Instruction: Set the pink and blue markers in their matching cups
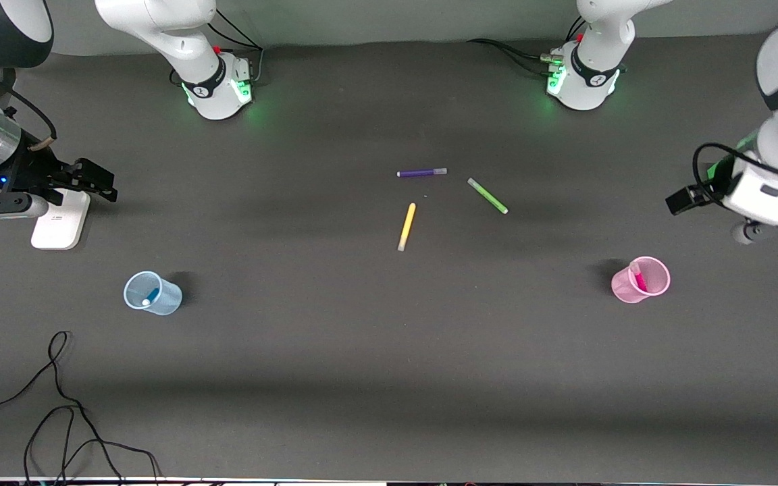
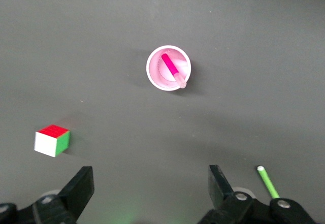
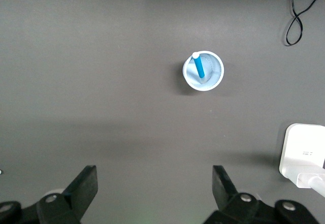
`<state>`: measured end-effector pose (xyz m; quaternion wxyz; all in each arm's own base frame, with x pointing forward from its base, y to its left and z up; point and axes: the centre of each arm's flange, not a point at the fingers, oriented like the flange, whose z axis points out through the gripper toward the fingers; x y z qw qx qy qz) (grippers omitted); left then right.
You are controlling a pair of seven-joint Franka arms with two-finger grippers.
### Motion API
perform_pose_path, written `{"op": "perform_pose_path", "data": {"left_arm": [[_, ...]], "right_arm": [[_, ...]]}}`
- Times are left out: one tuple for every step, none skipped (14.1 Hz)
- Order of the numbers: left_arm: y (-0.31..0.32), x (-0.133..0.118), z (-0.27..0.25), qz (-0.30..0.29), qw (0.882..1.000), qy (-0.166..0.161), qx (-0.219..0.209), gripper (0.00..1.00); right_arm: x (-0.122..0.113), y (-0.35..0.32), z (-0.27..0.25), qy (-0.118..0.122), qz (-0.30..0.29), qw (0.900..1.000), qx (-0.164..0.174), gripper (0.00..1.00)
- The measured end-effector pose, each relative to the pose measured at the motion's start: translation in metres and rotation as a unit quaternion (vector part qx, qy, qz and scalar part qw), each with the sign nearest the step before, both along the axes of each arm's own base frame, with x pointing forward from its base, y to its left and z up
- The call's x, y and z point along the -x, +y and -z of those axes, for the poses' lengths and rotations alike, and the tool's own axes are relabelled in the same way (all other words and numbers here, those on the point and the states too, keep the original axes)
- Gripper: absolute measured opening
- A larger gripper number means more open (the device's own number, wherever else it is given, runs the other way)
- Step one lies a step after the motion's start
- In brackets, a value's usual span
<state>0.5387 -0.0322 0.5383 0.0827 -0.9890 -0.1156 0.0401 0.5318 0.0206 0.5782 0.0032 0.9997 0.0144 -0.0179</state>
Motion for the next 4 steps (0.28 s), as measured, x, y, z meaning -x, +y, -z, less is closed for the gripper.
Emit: {"op": "perform_pose_path", "data": {"left_arm": [[-0.0033, 0.0019, -0.0059, 0.006, 1.0, -0.005, -0.005, 1.0], [-0.0035, 0.002, -0.0097, 0.015, 1.0, -0.008, -0.005, 1.0], [-0.0007, 0.0009, -0.012, 0.023, 1.0, -0.008, -0.004, 1.0], [0.0034, -0.0007, -0.0138, 0.028, 1.0, -0.007, -0.002, 1.0]], "right_arm": [[-0.0002, 0.0, 0.0004, 0.0, 0.0, 1.0, -0.002, 1.0], [-0.0003, 0.0, 0.0005, 0.001, 0.001, 1.0, -0.003, 1.0], [-0.0003, -0.0003, 0.0006, 0.001, 0.002, 1.0, -0.005, 1.0], [-0.0003, -0.0005, 0.0006, 0.001, 0.002, 1.0, -0.005, 1.0]]}}
